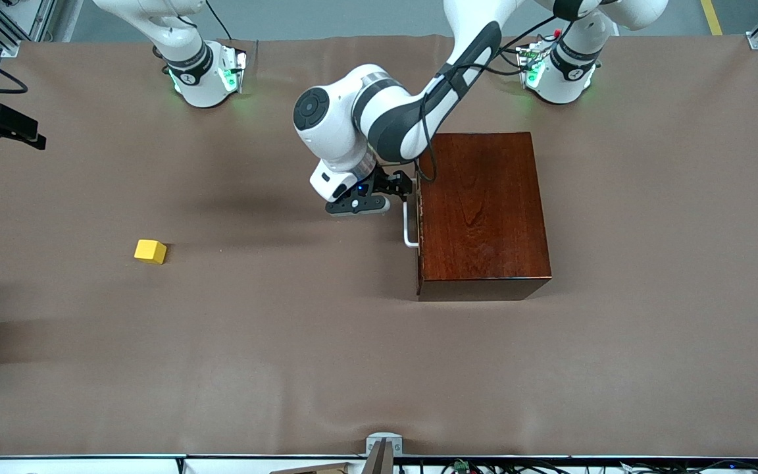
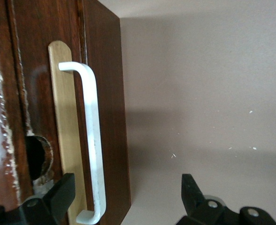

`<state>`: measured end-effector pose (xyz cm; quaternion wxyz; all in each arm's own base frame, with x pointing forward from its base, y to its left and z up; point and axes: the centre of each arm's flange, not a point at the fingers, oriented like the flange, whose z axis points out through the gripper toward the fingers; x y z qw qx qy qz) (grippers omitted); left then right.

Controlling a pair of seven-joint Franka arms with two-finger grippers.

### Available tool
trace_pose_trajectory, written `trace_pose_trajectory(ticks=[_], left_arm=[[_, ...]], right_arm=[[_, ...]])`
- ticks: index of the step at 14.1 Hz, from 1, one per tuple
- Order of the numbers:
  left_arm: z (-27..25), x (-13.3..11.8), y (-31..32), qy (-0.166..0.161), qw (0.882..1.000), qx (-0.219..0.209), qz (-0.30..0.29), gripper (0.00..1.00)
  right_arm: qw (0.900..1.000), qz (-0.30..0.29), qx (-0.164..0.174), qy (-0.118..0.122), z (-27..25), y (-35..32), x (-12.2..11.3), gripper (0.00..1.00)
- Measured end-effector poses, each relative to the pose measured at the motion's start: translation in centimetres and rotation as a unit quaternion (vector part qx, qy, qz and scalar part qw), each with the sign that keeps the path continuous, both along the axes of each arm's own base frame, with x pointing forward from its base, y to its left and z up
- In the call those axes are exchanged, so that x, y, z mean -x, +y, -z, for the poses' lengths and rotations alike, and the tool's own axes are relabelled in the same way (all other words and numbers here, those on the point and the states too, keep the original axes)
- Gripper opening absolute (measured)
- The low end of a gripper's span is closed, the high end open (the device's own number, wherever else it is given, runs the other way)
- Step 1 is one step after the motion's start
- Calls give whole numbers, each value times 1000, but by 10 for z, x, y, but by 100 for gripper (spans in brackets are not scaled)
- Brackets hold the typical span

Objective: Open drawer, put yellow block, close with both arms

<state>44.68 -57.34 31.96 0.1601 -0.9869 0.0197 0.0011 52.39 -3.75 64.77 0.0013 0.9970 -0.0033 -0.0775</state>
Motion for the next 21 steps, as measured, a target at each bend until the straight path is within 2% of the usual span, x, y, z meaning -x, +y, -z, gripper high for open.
trace_pose_trajectory(ticks=[6, 14, 19, 21], left_arm=[[22, -9, 8, -1, 1000, -18, -15, 100], [43, -13, 5, -20, 999, -12, -49, 100], [40, -14, -3, -42, 996, 13, -74, 100], [37, -10, -13, -54, 994, 36, -84, 100]], right_arm=[[1000, 0, 0, 0, 0, 0, 0, 100], [1000, -1, 0, 2, 0, 1, 0, 100], [1000, -1, 0, 2, 0, 1, 0, 100], [1000, -1, 0, 2, 0, 1, 0, 100]])
